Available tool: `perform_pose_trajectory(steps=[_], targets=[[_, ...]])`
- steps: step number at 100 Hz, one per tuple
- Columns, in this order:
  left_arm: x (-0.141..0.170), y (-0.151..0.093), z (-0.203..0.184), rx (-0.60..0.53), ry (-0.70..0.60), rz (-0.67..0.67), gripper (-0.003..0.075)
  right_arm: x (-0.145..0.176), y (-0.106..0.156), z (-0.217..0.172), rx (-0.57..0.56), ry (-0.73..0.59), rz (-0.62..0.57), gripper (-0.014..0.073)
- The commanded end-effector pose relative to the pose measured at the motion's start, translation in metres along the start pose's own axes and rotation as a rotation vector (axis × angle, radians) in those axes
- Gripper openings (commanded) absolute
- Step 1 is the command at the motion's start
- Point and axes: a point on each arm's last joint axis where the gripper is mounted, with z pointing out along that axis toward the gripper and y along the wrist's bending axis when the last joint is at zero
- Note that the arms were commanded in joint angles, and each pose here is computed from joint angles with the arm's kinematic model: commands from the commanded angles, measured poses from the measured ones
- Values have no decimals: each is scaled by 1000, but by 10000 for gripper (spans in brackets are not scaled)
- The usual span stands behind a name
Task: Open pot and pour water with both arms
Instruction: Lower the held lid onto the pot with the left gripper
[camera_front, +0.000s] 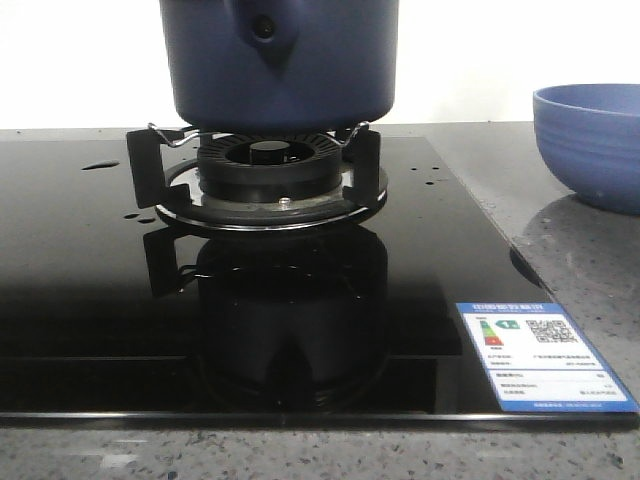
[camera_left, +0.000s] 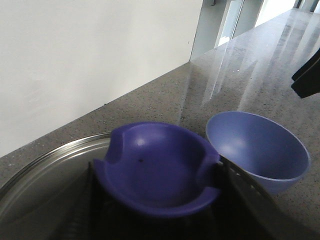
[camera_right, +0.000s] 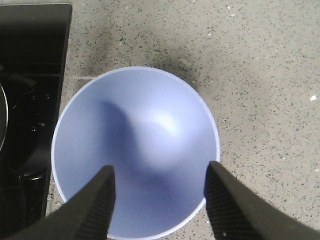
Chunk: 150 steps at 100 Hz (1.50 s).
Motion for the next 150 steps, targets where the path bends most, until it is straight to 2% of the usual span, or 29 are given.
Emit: perform_pose_trajectory(steps=[1, 35, 40, 50, 58, 78, 101, 108, 115, 121, 131, 133, 137, 150], targets=[[-26, -10, -8, 23, -104, -11, 348, -7, 3, -20, 5, -108, -14, 361], [-24, -9, -7, 23, -93, -4, 367, -7, 3, -20, 5, -108, -14, 361], [-23, -9, -7, 23, -87, 3, 413, -7, 3, -20, 5, -108, -14, 361], [-23, -10, -7, 31, -86, 5, 560, -6, 3, -20, 5, -106, -14, 361], [-25, -11, -9, 39, -91, 4, 627, -6, 3, -20, 5, -106, -14, 361], [-41, -14, -32, 38, -140, 34, 629, -6, 3, -20, 4, -103, -15, 361], [-69, -22, -81, -17, -219, 136, 627, -7, 7, -22, -25, -123, -12, 360], [-76, -25, -95, -51, -232, 136, 592, -9, 9, -25, -46, -158, -6, 339], [-81, -26, -110, -87, -239, 124, 501, -10, 13, -31, -72, -205, -20, 263], [-84, -26, -122, -122, -241, 112, 376, -12, 18, -39, -99, -264, -32, 171], [-87, -26, -138, -172, -238, 79, 135, -12, 24, -48, -141, -383, -32, -49], [-87, -26, -141, -181, -237, 74, 80, -12, 25, -50, -149, -413, -25, -73], [-88, -27, -146, -199, -228, 80, -24, -11, 29, -53, -175, -460, -12, -63], [-88, -28, -161, -275, -200, 79, -19, -3, 36, -55, -204, -594, -49, -56]])
